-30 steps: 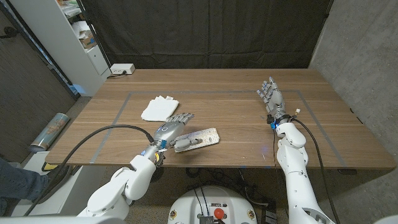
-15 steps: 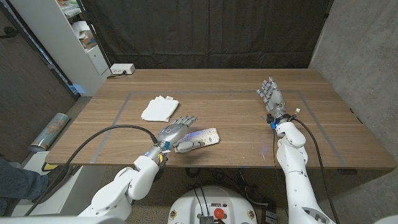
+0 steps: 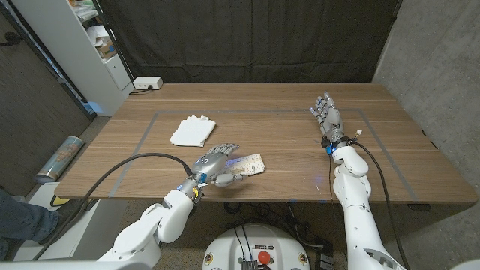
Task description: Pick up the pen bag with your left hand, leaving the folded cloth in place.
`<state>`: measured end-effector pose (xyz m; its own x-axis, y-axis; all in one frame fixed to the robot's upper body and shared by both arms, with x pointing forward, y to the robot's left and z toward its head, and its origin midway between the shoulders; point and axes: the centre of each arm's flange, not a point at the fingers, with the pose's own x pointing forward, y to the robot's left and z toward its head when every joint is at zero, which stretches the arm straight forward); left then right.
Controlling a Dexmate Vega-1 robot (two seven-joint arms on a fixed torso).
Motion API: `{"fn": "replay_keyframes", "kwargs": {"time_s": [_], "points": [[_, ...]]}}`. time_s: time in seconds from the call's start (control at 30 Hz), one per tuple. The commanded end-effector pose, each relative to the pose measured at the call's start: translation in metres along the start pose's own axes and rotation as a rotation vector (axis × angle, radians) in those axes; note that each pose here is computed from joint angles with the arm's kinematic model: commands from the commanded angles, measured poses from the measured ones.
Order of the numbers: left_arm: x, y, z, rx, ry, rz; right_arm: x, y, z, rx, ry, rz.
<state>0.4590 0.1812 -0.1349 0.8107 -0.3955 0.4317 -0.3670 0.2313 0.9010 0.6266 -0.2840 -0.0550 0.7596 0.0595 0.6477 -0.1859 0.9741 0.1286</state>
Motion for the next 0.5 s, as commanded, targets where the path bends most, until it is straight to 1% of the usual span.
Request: {"fn": "replay_keyframes", "kwargs": {"time_s": [0.03,0.2,0.3,0.33,0.4,0.5], "points": [[0.0044,-0.0068,-0.001,-0.019,0.004,-0.016,0.0012,-0.0008,-0.0056,0.003,0.011,-0.002],[0.0069,-0.0099,0.0018,0.0,0.009,-0.014,0.0016,-0.0028,-0.0062,0.004,0.011,-0.004],[0.0088,-0.0112,-0.0009,-0.042,-0.001,-0.031,0.0018,-0.0041,-0.0063,0.004,0.011,-0.004],[0.0089,-0.0119,-0.0014,-0.052,0.004,-0.027,0.0018,-0.0045,-0.0065,0.005,0.011,-0.005],[0.0089,-0.013,-0.0009,-0.031,0.01,-0.02,0.0015,-0.0053,-0.0069,0.006,0.011,-0.007],[0.0091,-0.0151,-0.0011,-0.031,0.015,-0.026,0.0011,-0.0063,-0.0082,0.008,0.012,-0.009]]}}
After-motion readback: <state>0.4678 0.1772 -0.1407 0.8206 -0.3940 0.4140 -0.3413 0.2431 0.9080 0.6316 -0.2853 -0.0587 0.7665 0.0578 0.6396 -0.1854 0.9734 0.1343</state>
